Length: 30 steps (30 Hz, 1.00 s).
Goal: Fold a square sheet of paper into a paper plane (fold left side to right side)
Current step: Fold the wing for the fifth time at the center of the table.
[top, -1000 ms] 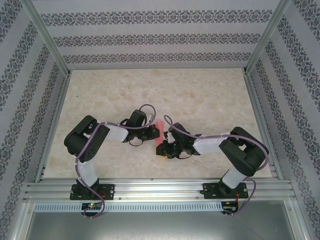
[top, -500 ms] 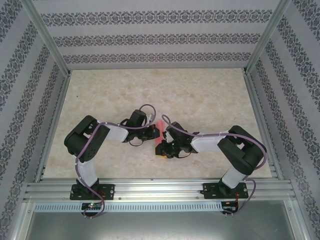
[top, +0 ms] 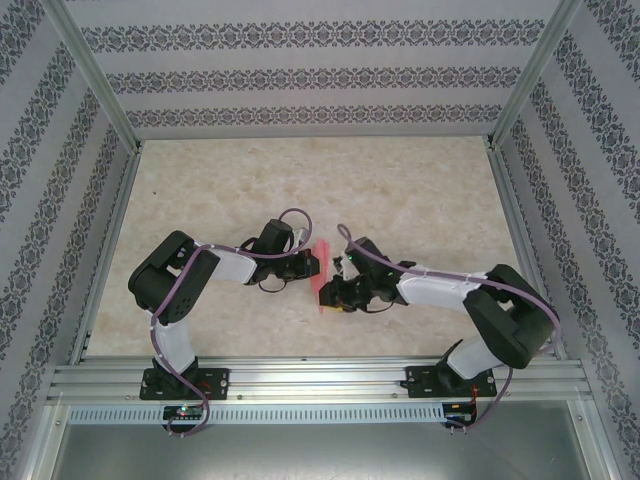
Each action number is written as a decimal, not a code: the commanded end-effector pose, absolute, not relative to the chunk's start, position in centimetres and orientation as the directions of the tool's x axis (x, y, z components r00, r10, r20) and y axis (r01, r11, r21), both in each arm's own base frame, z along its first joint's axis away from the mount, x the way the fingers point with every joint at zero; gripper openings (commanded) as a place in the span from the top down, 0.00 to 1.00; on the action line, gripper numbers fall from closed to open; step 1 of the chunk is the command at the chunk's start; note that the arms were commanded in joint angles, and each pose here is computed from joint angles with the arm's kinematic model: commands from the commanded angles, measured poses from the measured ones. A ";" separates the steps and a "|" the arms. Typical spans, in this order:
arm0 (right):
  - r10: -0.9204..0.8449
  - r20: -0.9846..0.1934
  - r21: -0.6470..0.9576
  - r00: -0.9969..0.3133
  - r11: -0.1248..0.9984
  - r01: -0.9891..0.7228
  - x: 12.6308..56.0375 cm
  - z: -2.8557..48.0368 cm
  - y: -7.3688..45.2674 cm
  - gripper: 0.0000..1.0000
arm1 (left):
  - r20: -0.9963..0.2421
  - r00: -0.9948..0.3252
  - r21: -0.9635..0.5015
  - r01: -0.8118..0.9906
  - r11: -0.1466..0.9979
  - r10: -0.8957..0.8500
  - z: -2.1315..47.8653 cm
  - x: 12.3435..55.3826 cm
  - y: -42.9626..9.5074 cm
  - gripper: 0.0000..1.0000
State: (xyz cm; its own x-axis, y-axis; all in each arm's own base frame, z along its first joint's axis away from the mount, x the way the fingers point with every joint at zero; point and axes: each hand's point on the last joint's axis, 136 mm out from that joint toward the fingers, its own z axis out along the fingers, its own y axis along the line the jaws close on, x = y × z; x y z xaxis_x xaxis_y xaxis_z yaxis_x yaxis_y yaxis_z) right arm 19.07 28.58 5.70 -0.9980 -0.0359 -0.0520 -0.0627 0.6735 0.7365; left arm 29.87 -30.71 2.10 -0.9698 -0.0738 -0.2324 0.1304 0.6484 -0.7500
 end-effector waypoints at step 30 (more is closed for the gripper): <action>0.189 -0.100 0.741 -0.977 0.669 0.053 34.2 3.7 30.0 0.75 | -0.232 -0.970 -0.685 0.113 0.720 -0.068 -0.4 29.1 -29.1 0.93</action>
State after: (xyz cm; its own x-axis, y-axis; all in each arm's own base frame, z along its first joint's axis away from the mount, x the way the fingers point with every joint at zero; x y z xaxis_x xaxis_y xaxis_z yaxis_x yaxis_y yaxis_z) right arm 33.52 29.35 3.82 -0.9784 0.1800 -0.1018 0.0484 0.6778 0.7337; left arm 29.86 -30.72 2.14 -0.9692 -0.0706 -0.2359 0.1353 0.6476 -0.7498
